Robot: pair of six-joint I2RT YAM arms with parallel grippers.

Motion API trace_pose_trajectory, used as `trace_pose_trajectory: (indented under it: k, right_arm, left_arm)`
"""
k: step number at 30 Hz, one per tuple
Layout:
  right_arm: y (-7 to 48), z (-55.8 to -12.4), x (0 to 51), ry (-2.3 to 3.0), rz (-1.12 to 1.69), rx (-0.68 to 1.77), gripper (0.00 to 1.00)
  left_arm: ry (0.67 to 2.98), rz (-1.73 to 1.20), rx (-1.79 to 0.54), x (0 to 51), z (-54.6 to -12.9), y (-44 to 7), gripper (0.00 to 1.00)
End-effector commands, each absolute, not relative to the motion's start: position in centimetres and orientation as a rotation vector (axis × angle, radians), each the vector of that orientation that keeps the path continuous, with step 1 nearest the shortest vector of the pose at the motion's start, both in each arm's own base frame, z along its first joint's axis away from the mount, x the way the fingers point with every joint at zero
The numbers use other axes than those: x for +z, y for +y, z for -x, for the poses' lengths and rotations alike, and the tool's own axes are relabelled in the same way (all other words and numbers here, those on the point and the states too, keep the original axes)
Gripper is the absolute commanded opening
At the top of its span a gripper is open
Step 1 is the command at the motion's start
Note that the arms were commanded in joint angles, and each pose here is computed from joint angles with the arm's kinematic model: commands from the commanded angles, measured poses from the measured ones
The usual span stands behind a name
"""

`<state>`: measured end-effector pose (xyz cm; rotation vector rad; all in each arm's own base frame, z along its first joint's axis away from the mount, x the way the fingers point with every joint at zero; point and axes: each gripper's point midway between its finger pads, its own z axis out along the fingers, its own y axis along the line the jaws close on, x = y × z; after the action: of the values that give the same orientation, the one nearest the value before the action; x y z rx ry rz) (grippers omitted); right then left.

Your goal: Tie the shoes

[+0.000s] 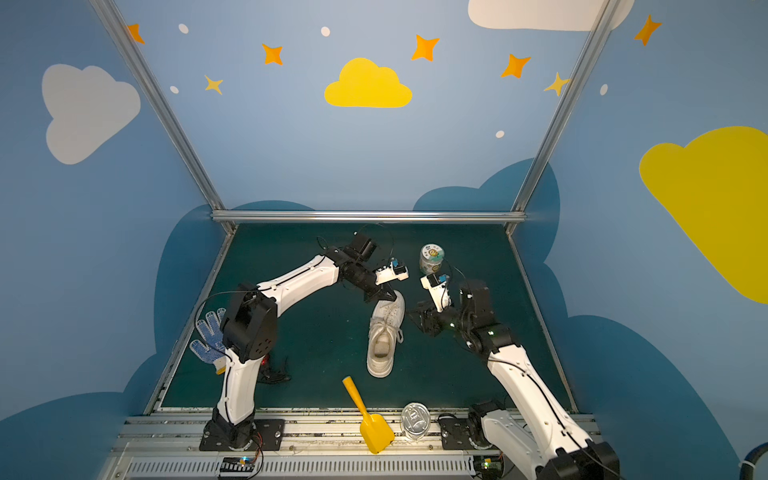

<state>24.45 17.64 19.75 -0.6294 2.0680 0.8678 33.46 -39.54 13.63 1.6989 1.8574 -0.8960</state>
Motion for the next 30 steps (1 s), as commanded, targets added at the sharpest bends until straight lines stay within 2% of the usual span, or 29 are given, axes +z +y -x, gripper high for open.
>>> trace_pose_trajectory:
  k: [1,5,10,30]
  right_arm:
    - [16.4,-24.6,20.2,2.042,0.518,0.884,0.56]
    - [15.1,-24.2,20.1,2.039,0.45,0.901,0.57]
    - [14.2,-23.8,19.9,2.04,0.41,0.89,0.58]
    - [11.4,-23.9,20.2,2.014,0.266,0.801,0.57]
  left_arm:
    - [1.782,-1.846,-0.796,12.7,-32.1,-40.2,0.06]
    - [1.706,-1.971,-0.73,11.7,-30.6,-41.4,0.08]
    - [1.668,-2.095,-0.718,10.5,-28.6,-42.1,0.03]
    - [1.61,-2.167,-0.735,10.3,-26.2,-43.8,0.03]
